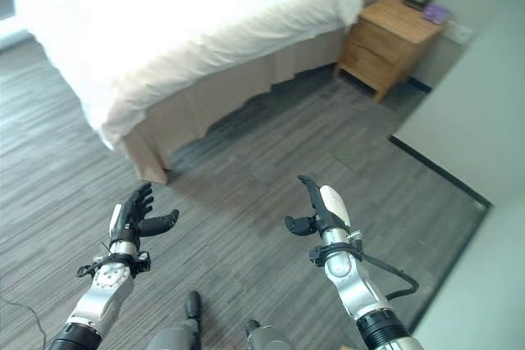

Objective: Pick up bed clothes into laundry basket.

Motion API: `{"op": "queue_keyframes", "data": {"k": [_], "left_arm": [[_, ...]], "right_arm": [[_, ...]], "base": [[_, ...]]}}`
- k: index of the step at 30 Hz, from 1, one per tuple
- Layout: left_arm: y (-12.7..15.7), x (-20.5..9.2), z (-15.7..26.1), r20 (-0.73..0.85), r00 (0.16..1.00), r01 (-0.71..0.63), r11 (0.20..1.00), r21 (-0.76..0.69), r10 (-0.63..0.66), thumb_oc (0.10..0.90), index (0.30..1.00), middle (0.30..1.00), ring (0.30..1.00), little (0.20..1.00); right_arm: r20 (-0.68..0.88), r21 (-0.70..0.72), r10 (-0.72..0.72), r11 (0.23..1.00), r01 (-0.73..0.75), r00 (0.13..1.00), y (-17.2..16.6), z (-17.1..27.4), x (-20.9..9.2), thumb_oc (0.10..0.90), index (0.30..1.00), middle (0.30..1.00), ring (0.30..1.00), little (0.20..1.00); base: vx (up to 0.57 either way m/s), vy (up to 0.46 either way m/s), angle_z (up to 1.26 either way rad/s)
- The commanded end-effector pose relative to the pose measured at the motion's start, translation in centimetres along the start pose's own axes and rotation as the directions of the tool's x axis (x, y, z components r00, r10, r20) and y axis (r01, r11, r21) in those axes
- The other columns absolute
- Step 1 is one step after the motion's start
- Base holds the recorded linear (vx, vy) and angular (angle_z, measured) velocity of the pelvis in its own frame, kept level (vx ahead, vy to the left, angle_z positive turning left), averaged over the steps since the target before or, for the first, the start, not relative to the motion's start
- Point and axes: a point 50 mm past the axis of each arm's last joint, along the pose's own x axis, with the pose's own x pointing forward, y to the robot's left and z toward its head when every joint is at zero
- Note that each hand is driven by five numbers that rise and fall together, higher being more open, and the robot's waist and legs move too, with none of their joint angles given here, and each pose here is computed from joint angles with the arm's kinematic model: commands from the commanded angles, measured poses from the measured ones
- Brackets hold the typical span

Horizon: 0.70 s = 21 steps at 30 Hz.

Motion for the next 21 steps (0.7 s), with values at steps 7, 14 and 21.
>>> {"op": "queue_keyframes", "data": {"k": [7,14,21], "left_arm": [[5.6,-1.0,9.2,0.445,0.891,-0.166,0.977,0.136,0.09,0.8,0.9,0.9,0.9,0.9],[6.2,-1.6,9.6,0.452,0.89,-0.139,0.977,0.164,0.051,0.8,0.9,0.9,0.9,0.9],[5.9,-2.0,7.9,0.378,0.926,-0.092,0.965,0.247,-0.008,0.8,0.9,0.9,0.9,0.9]], "right_arm": [[0.331,0.153,-0.274,0.96,0.235,0.903,-7.0,6.1,0.6,0.8,0.9,0.9,0.9,0.9],[0.329,0.214,-0.315,0.943,0.255,0.89,-8.2,6.1,-1.0,0.8,0.9,0.9,0.9,0.9],[0.204,0.195,-0.335,0.935,0.297,0.92,-8.2,3.1,-2.7,0.8,0.9,0.9,0.9,0.9]], "base": [[-0.28,-0.272,1.01],[-0.22,-0.045,1.04],[0.02,0.116,0.67]]}}
